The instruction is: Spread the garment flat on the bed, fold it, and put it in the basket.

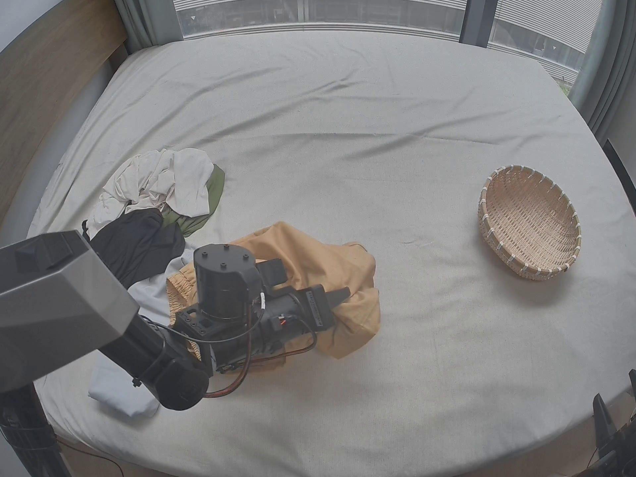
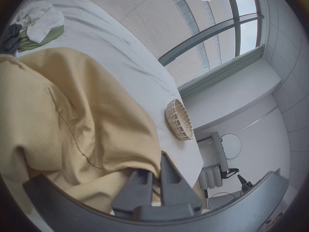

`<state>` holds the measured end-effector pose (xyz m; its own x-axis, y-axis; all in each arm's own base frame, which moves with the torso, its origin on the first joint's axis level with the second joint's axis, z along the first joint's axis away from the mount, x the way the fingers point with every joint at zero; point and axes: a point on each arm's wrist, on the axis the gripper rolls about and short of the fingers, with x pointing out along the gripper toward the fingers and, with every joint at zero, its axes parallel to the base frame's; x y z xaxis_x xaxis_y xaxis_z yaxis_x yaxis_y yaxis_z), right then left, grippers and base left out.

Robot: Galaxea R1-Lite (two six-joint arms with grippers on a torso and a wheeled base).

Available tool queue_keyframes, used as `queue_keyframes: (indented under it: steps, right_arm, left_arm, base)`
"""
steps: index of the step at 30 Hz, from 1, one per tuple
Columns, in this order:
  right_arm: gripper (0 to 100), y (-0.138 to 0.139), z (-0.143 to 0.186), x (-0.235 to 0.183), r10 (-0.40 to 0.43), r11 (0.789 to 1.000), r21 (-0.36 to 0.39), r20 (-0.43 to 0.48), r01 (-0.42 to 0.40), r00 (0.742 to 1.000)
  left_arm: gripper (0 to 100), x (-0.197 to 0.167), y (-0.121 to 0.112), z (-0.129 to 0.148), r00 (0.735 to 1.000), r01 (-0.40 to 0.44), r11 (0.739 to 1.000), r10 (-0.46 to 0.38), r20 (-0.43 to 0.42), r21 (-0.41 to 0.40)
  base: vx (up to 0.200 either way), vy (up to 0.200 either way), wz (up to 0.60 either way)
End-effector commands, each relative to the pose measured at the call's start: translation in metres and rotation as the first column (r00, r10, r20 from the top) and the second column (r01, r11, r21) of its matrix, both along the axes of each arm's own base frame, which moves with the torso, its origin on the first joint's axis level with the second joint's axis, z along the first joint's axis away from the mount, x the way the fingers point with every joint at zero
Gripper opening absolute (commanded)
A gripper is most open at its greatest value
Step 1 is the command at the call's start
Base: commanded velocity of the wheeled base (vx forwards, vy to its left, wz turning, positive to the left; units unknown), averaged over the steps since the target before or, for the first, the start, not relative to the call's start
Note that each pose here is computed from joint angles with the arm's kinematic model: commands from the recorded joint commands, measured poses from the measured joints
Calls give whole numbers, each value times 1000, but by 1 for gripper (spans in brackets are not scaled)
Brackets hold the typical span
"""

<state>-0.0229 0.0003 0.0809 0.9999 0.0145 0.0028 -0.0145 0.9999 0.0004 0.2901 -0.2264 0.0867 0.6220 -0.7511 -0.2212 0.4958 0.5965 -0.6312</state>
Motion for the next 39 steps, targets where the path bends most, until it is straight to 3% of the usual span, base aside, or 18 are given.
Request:
queue_keyframes:
  steps: [1, 19, 29, 30, 37, 39]
  right_arm:
    - [100, 0, -5, 0, 1, 1000, 0, -3, -1, 1000]
    - [100, 0, -5, 0, 1, 1000, 0, -3, -1, 1000]
    - [100, 0, -5, 0, 1, 1000, 0, -3, -1, 1000]
    - [100, 0, -5, 0, 1, 1000, 0, -3, -1, 1000]
    - [100, 0, -5, 0, 1, 1000, 0, -3, -1, 1000]
    - [100, 0, -5, 0, 1, 1000, 0, -3, -1, 1000]
  left_arm:
    - [0, 1, -11, -6, 1000, 23, 1000, -23, -6, -7]
    - [0, 14, -38, -3, 998, 49, 997, -48, 32, -53]
    - [0, 10, -53, -16, 997, 81, 996, -80, 16, -41]
    - [100, 10, -53, -16, 997, 81, 996, -80, 16, -41]
    - [100, 6, -59, -13, 997, 79, 996, -78, 28, -51]
    - [100, -11, -64, -8, 998, 66, 997, -65, 27, -42]
  base:
    - [0, 0, 0]
    - [0, 0, 0]
    - [0, 0, 0]
    - [0, 0, 0]
    - [0, 0, 0]
    - [0, 0, 0]
